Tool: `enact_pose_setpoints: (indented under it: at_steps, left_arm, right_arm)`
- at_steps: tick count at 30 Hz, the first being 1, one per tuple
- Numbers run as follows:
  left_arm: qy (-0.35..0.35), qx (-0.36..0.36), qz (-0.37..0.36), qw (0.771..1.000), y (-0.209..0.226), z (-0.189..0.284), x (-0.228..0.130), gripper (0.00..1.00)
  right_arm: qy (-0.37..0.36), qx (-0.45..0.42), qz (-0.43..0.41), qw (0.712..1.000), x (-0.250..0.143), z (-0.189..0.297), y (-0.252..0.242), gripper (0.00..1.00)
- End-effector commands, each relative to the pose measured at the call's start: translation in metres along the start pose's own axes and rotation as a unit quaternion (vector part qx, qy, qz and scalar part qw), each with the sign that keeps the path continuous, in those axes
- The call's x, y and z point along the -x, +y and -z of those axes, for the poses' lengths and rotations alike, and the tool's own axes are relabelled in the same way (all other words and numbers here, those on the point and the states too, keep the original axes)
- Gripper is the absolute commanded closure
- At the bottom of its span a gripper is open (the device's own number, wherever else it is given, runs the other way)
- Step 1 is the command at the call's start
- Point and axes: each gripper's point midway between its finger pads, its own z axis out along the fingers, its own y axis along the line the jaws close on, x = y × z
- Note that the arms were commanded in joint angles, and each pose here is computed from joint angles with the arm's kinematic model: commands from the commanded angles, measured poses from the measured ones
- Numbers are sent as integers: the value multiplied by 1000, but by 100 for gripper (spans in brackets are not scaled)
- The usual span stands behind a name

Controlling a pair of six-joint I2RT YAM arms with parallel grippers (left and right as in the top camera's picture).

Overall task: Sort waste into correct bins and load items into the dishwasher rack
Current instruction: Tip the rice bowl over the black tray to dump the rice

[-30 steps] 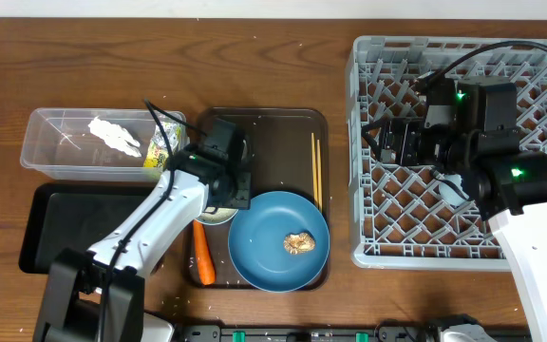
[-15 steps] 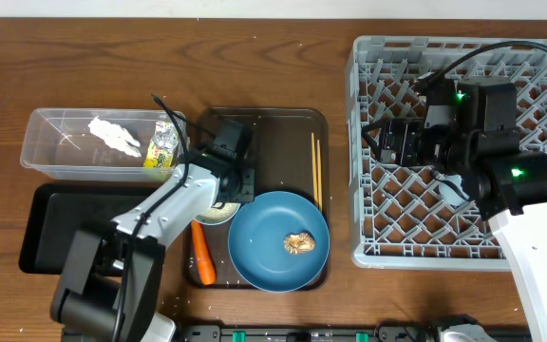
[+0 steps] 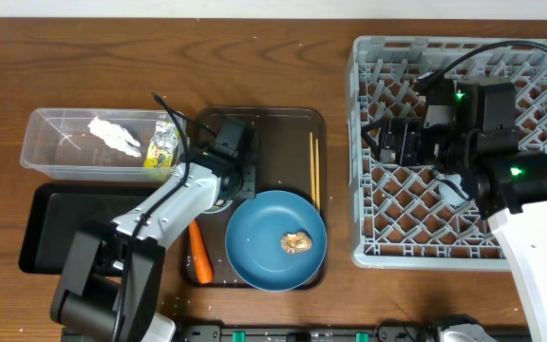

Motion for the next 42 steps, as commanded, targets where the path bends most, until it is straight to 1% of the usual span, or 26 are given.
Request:
enact_pose_setpoints:
  at_steps: [1, 7, 11, 19, 24, 29, 35, 38, 42]
  left_arm:
    - [-11, -5, 1, 1000, -3, 5, 12, 94]
    - [4, 1, -3, 1000, -4, 21, 14, 94]
    - [2, 0, -3, 1000, -6, 52, 17, 94]
    - [-96, -38, -3, 995, -12, 124, 33, 94]
    - [-128, -49, 5, 991, -8, 154, 29, 94]
    - [-145, -43, 67, 986, 22, 180, 22, 94]
    - [-164, -40, 164, 972, 83, 207, 11, 94]
    - [-167, -65, 209, 961, 108, 212, 10, 94]
    - [-166, -112, 275, 940, 142, 208, 6, 94]
  right_arm:
    - [2, 2, -3, 1000, 2, -3, 3, 14]
    - [4, 1, -3, 1000, 2, -4, 2, 14]
    - [4, 1, -3, 1000, 2, -4, 2, 14]
    - [4, 1, -3, 1000, 2, -4, 2, 14]
    - [4, 1, -3, 1000, 2, -4, 2, 14]
    - [10, 2, -5, 1000, -1, -4, 2, 14]
    - [12, 1, -6, 1000, -2, -4, 2, 15]
    - [12, 1, -6, 1000, -2, -4, 2, 14]
    - [12, 1, -6, 1000, -2, -4, 2, 14]
